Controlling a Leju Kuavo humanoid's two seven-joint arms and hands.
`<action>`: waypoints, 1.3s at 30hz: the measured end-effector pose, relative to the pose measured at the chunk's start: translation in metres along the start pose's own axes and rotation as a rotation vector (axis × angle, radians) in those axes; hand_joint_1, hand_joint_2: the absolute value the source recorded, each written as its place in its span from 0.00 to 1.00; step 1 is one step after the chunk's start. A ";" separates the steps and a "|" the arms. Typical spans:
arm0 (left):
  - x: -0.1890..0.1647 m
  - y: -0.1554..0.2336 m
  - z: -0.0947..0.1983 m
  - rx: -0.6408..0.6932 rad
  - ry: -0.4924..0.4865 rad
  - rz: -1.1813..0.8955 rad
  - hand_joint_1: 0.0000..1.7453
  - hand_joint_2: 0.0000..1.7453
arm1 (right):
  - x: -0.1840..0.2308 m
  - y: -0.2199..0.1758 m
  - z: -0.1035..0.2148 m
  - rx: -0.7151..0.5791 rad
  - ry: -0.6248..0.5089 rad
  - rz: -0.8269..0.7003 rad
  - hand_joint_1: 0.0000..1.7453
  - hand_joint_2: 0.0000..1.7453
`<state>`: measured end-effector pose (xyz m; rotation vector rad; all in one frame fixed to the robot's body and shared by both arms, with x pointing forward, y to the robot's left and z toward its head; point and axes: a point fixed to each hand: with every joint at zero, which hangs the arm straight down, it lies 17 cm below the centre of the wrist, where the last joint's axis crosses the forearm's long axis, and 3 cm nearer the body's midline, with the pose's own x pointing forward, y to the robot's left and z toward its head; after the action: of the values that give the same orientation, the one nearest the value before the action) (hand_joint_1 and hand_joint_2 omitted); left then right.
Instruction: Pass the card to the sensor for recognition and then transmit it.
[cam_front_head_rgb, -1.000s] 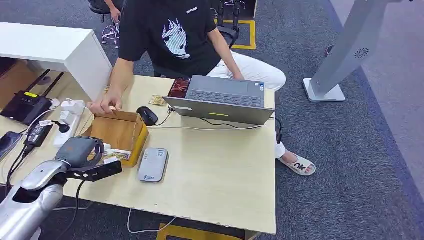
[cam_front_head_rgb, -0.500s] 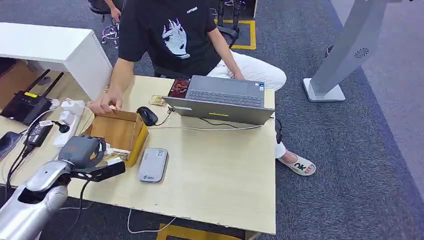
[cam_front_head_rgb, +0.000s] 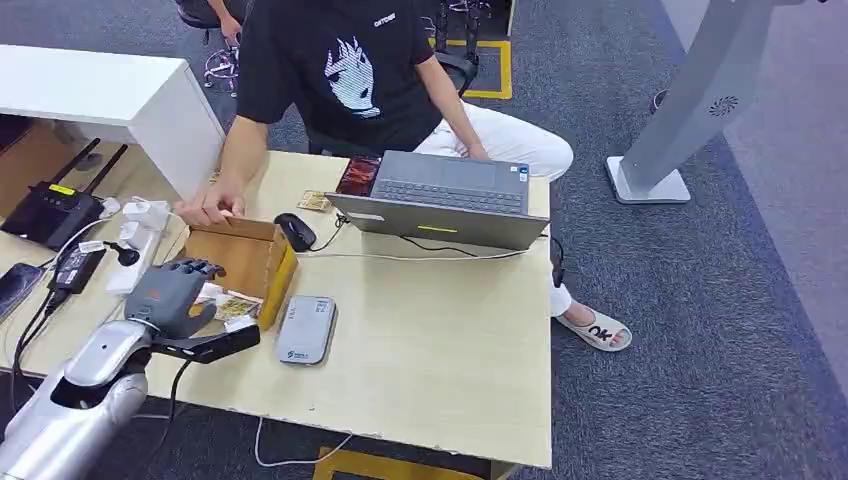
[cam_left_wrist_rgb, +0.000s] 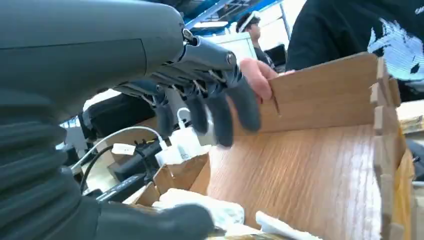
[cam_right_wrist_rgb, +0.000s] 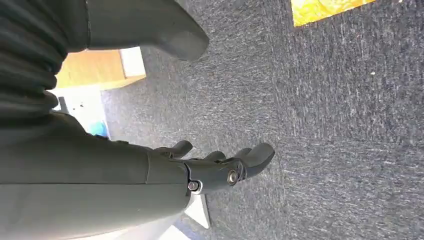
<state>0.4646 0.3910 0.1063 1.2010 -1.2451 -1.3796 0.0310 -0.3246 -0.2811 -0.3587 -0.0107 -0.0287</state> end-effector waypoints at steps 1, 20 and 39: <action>0.001 0.001 0.000 0.005 -0.001 -0.001 0.00 1.00 | 0.000 0.000 0.000 0.000 0.000 0.000 0.00 1.00; -0.002 0.030 -0.004 0.092 0.023 0.018 0.00 1.00 | -0.002 0.000 0.000 -0.004 0.007 -0.016 0.00 1.00; -0.008 0.043 0.034 0.065 -0.025 0.053 0.00 1.00 | -0.003 0.002 0.001 -0.013 0.010 -0.054 0.00 1.00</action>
<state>0.4327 0.3989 0.1505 1.1896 -1.3389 -1.3284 0.0277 -0.3221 -0.2807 -0.3713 -0.0103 -0.0839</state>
